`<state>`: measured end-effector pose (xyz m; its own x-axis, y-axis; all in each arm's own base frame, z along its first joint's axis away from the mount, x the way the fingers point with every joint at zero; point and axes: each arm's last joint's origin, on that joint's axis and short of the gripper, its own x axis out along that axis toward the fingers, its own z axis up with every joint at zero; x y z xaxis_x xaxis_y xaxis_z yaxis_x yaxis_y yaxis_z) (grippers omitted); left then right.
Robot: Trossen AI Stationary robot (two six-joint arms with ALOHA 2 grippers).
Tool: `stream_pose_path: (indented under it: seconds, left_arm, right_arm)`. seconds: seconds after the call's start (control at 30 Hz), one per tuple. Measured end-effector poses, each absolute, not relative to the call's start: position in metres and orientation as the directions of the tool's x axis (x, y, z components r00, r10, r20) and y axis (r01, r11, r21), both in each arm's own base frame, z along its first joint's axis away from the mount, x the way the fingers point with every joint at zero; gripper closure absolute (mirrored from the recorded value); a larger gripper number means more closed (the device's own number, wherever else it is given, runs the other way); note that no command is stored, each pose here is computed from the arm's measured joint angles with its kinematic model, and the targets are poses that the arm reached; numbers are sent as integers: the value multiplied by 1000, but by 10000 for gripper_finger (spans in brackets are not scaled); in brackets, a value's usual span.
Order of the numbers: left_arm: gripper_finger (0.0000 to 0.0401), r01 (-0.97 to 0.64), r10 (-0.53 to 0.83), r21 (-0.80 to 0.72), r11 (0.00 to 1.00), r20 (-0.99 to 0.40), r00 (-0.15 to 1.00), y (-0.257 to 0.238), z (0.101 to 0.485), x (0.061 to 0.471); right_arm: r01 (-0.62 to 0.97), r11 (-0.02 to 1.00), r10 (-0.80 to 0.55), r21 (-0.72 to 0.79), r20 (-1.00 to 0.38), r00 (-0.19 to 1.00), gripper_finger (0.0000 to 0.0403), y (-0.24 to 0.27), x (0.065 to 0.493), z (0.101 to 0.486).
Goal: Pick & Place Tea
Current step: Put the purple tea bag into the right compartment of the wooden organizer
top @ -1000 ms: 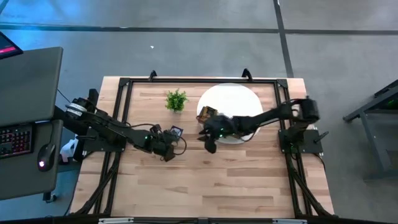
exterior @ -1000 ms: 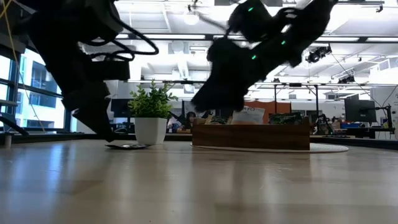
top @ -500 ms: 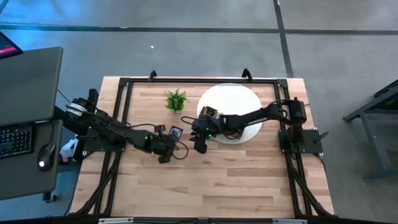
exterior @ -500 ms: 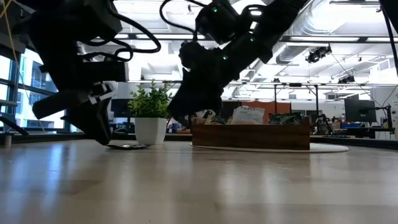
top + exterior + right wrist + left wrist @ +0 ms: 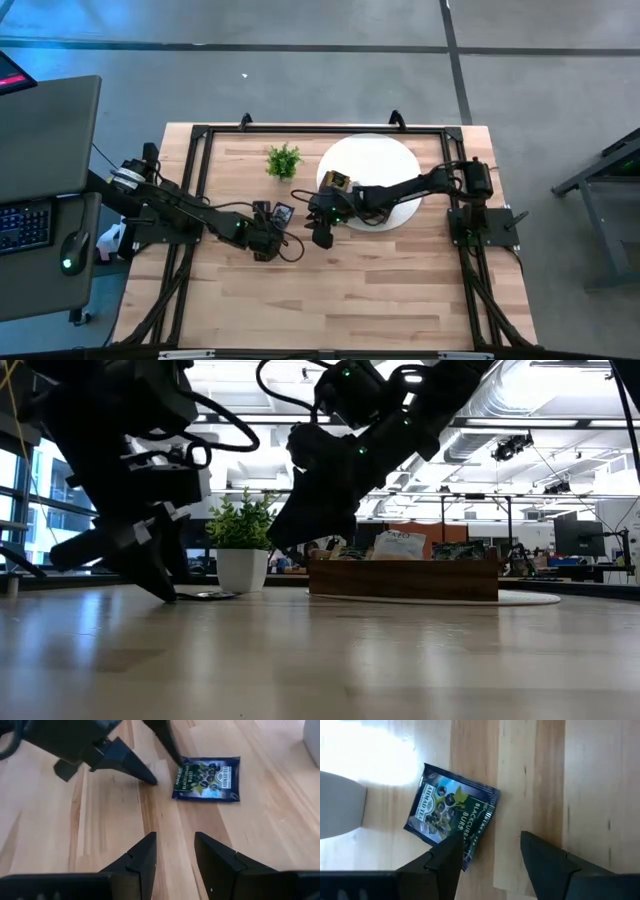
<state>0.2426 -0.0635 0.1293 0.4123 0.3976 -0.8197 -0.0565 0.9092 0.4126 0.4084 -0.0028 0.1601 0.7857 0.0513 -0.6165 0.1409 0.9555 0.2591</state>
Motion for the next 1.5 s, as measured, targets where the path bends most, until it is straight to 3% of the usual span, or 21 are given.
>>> stream_pose_path:
  seconds: [0.17, 0.37, 0.57, 0.87, 1.0, 1.2, 1.5]
  left_arm:
    - [202, -87, 423, 425, 901, -814, 398, -57, 123, 248]
    - [223, -195, 367, 315, 929, -858, 359, -35, 121, 253]
    - [283, -232, 235, 161, 959, -912, 337, -18, 120, 256]
    - [394, -264, 197, 101, 959, -910, 366, -10, 120, 260]
    - [390, -276, 64, -65, 959, -899, 433, -14, 124, 268]
    - [397, -196, -167, -301, 933, -848, 503, -22, 138, 285]
    - [401, -190, -205, -376, 907, -787, 582, -25, 163, 305]
  right_arm:
    - [128, 957, 61, 259, -615, 786, 274, 2, 409, 160]
    - [120, 959, 68, 258, -615, 786, 274, 6, 409, 160]
    - [114, 959, 73, 259, -615, 786, 274, 9, 408, 160]
    - [105, 963, 75, 247, -623, 779, 274, 10, 408, 160]
    - [1, 990, 90, 141, -642, 762, 274, 19, 406, 158]
    - [-166, 975, 34, -147, -641, 767, 274, 45, 404, 158]
    - [-228, 942, 14, -245, -652, 758, 274, 68, 399, 157]
